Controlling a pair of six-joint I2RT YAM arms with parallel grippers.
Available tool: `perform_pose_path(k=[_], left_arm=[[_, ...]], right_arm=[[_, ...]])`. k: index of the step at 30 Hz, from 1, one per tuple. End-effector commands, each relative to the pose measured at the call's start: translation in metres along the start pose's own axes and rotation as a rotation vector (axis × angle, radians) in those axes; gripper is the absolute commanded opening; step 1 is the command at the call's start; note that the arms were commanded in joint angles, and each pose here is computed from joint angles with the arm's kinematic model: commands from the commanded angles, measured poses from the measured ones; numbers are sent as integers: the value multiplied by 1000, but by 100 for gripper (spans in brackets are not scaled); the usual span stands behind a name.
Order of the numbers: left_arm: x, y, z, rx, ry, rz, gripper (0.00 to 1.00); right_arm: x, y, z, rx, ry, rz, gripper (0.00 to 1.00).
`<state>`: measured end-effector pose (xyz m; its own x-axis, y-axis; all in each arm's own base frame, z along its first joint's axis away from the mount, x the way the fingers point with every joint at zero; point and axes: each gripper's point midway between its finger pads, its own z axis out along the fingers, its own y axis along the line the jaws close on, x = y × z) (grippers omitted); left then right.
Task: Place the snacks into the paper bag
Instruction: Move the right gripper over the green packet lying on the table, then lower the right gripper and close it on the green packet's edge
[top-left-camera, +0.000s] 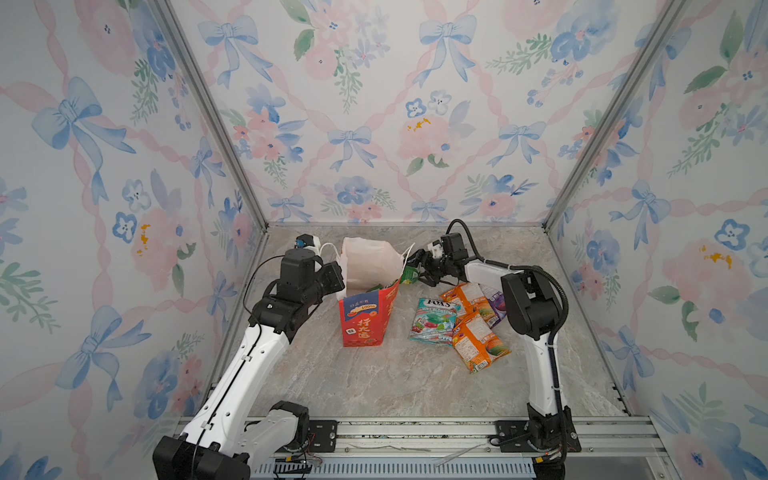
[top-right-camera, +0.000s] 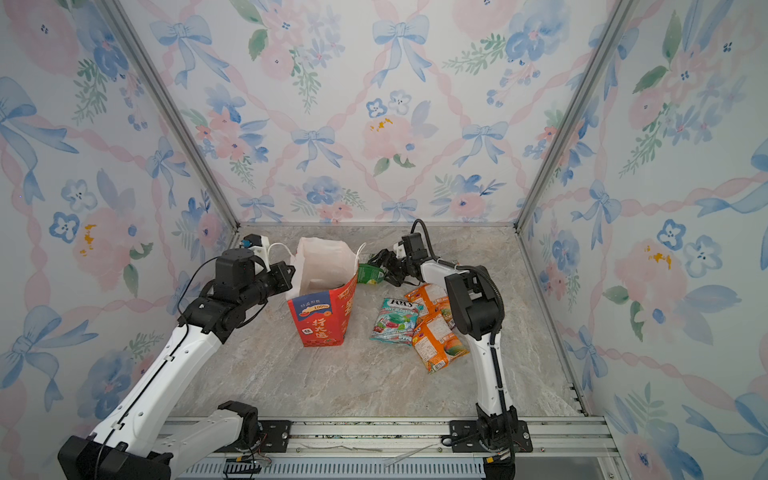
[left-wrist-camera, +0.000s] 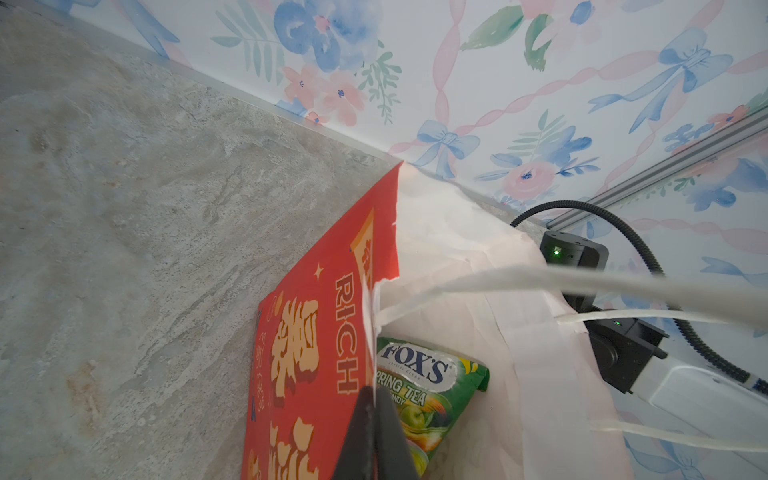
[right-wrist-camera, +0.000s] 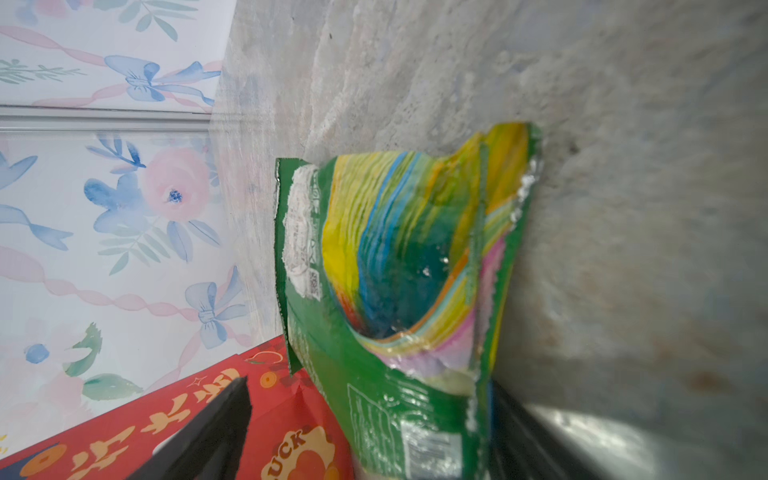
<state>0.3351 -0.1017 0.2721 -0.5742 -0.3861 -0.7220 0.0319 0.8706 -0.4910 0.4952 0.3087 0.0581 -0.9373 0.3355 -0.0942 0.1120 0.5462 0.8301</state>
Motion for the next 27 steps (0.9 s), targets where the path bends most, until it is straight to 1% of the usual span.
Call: perform_pose_path(k=[1,7,10,13,19,25,27], left_arm=[[3,1,1,-9,18,-6,0],[2,0,1,-8,17,-5,0],[2,0,0,-7,14,-5,0],[2,0,-1,-8,13,-6,0],[2,0,-1,-6,13,-6,0],[2,-1,-1,-4,12,-6,0],[1,-1,-1,-4,13,-6,0]], right_arm=[[10,-16,17,16,31,36,84],[10,-18,20,-4,29,50,78],[8,-16,19,-14,25,45,71],[7,-13,18,-21,24,44,67],[6,-11,16,-37,25,48,48],[6,-11,14,-51,27,55,34],[6,-10,14,-57,26,54,26]])
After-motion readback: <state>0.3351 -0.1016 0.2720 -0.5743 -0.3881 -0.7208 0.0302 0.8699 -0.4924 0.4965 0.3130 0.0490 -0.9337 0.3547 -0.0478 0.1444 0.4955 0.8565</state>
